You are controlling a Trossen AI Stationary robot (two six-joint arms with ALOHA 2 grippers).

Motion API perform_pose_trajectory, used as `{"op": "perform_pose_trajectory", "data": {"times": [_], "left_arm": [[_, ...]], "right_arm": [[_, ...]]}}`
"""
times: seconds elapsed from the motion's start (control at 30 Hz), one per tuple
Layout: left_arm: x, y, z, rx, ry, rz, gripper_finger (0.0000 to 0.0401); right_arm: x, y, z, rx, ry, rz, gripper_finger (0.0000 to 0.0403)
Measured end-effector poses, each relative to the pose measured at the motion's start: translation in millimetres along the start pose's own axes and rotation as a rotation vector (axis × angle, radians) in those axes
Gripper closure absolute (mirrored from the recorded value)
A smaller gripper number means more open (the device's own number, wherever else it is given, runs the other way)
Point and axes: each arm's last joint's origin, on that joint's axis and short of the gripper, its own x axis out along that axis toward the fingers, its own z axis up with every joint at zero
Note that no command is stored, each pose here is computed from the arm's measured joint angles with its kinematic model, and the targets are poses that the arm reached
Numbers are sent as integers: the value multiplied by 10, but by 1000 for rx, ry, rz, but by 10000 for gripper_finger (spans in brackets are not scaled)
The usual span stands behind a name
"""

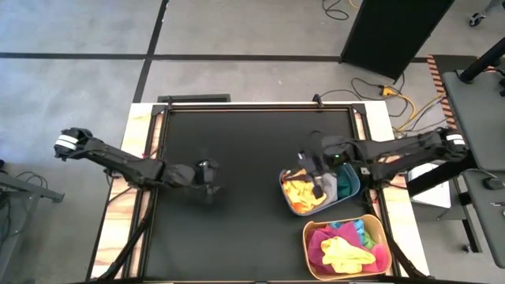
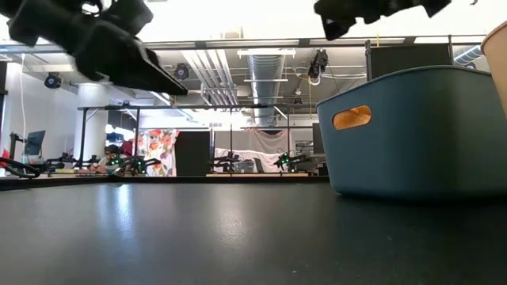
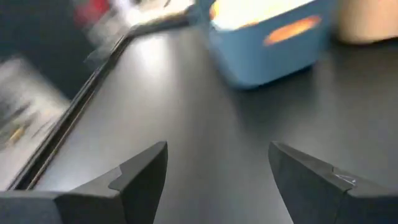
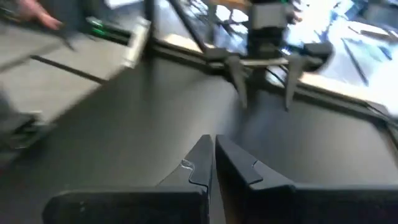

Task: Sort towels by color in basket
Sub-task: Return to Home Position

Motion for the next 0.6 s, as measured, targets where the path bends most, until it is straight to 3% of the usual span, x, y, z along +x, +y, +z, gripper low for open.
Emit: {"op": "perform_pose_trajectory", "data": {"times": [0.07,0.17,0.33,0.4,0.5,0.6], "left_arm": [[-59,15,-72,27,-100,-102,138],[-175,115,-209,-38,-223,-219,138],[-332,284,-494,-97,-250,-172,138],[-388,327,-542,-96,-289,-168,138],[-444,361,-634,-103,-323,-230,138],[-479,381,-768,-107,-290,-250,138]], "right_arm": [[-70,59,-104,-20,-24,39,390],[-187,133,-238,-33,-20,60,390],[-391,164,-391,238,109,-72,390],[-430,200,-464,208,146,-58,390],[-474,235,-498,112,51,-34,390],[-530,286,-649,95,17,-42,390]]}}
